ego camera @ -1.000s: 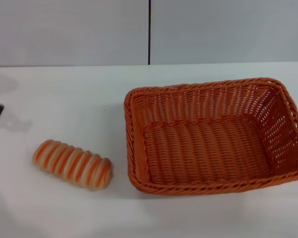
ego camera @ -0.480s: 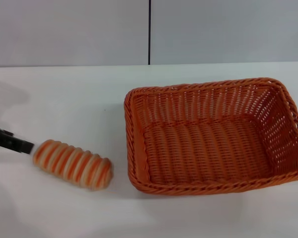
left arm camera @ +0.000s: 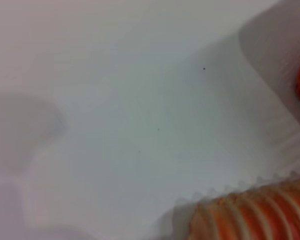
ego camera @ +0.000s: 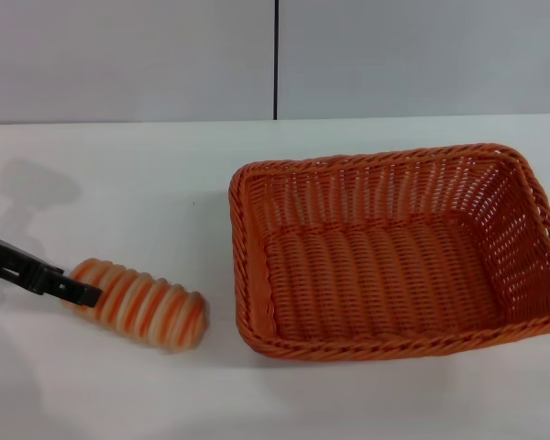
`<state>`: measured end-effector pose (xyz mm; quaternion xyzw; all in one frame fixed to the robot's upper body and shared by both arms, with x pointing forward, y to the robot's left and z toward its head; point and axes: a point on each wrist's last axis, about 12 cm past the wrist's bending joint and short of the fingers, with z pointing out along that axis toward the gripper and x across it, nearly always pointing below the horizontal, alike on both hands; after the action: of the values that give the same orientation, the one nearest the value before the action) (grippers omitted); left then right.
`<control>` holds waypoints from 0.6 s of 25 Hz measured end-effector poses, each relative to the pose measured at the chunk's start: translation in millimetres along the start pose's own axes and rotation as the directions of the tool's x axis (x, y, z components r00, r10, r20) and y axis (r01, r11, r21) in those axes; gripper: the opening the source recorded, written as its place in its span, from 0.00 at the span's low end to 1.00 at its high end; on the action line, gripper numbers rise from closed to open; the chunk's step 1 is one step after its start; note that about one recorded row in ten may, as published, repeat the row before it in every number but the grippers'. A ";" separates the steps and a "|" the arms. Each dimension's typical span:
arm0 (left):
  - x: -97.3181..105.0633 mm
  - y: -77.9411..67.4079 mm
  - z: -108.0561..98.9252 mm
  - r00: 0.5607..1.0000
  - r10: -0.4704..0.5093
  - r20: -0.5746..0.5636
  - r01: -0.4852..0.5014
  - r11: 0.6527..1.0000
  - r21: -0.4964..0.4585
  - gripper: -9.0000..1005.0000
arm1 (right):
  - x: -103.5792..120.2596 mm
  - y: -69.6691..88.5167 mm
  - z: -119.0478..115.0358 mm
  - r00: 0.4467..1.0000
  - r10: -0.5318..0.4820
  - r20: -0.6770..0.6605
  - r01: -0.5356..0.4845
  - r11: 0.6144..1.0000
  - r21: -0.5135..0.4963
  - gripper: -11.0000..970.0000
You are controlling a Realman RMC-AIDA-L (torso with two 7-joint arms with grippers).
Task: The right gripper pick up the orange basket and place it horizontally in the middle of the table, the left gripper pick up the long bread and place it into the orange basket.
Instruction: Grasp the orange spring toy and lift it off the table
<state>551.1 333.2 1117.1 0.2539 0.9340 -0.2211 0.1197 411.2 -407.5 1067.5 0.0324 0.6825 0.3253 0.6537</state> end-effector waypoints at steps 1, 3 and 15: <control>-0.2 -0.1 1.1 1.000 0.002 -0.002 -0.002 1.000 -0.002 0.81 | 0.2 0.0 -0.3 1.000 0.000 -0.001 0.000 1.000 0.001 0.48; -1.5 -1.0 4.4 1.000 0.008 0.000 -0.008 1.000 -0.007 0.81 | 0.8 -0.1 -0.7 1.000 -0.001 -0.007 0.001 1.000 0.001 0.48; -8.1 -7.5 13.2 0.999 0.023 -0.030 -0.022 0.999 0.045 0.80 | 2.0 -0.8 -1.8 1.000 -0.001 -0.019 0.001 1.000 0.007 0.48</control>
<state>555.5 317.7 1110.9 0.2704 0.9276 -0.2364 0.1024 409.6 -407.8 1065.3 0.0312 0.6900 0.3228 0.6470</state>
